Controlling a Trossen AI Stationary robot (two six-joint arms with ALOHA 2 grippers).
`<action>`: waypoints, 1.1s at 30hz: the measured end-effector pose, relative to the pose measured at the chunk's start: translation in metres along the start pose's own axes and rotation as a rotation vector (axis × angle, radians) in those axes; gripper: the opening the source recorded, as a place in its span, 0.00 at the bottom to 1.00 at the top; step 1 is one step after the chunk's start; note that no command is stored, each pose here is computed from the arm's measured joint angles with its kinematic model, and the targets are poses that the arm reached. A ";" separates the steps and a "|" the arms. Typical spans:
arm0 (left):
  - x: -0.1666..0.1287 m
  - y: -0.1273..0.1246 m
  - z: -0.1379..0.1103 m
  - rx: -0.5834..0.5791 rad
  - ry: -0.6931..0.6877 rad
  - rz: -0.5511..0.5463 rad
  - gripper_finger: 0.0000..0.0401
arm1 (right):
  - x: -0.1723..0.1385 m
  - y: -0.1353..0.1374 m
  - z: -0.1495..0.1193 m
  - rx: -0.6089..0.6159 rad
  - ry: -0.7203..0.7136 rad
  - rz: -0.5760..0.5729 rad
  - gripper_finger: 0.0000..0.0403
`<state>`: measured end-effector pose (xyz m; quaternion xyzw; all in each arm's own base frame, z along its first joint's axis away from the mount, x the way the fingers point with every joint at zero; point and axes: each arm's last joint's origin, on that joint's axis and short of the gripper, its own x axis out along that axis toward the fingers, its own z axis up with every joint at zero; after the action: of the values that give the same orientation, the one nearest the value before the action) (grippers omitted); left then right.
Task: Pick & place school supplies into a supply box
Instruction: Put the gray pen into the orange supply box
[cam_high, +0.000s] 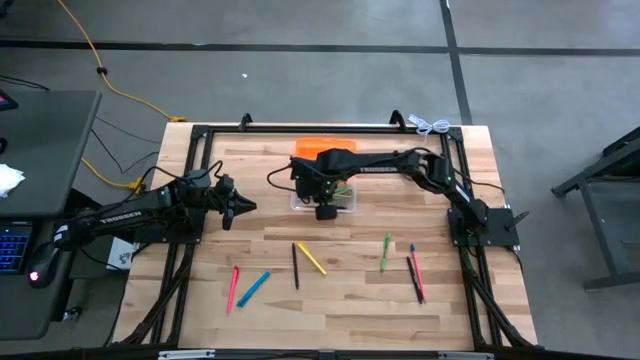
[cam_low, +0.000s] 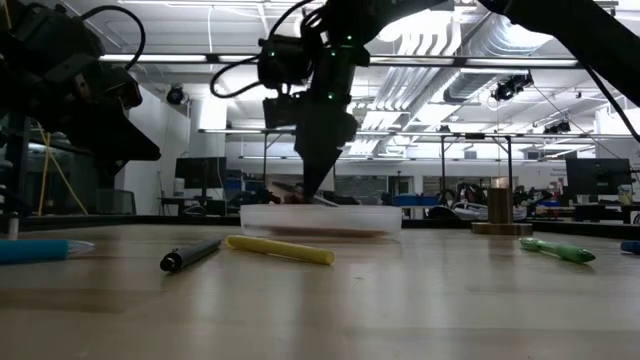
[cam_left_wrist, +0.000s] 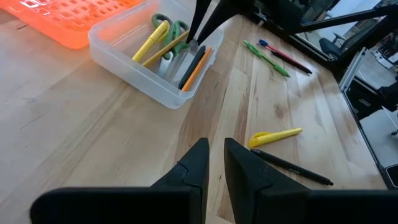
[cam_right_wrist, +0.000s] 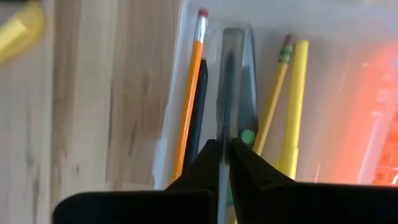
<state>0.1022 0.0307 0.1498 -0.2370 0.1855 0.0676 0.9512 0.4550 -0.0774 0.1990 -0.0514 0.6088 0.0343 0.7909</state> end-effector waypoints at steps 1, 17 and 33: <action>0.000 0.000 0.000 0.000 0.000 0.000 0.20 | 0.001 0.000 -0.001 0.001 0.007 0.002 0.01; 0.000 0.000 0.000 0.000 0.000 0.000 0.20 | 0.008 -0.004 -0.003 0.041 -0.015 0.026 0.01; 0.000 0.000 0.000 0.001 0.000 0.000 0.20 | 0.008 -0.004 -0.002 0.064 -0.036 0.043 0.07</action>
<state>0.1022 0.0307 0.1499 -0.2364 0.1855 0.0674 0.9514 0.4558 -0.0820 0.1911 -0.0126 0.5961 0.0328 0.8021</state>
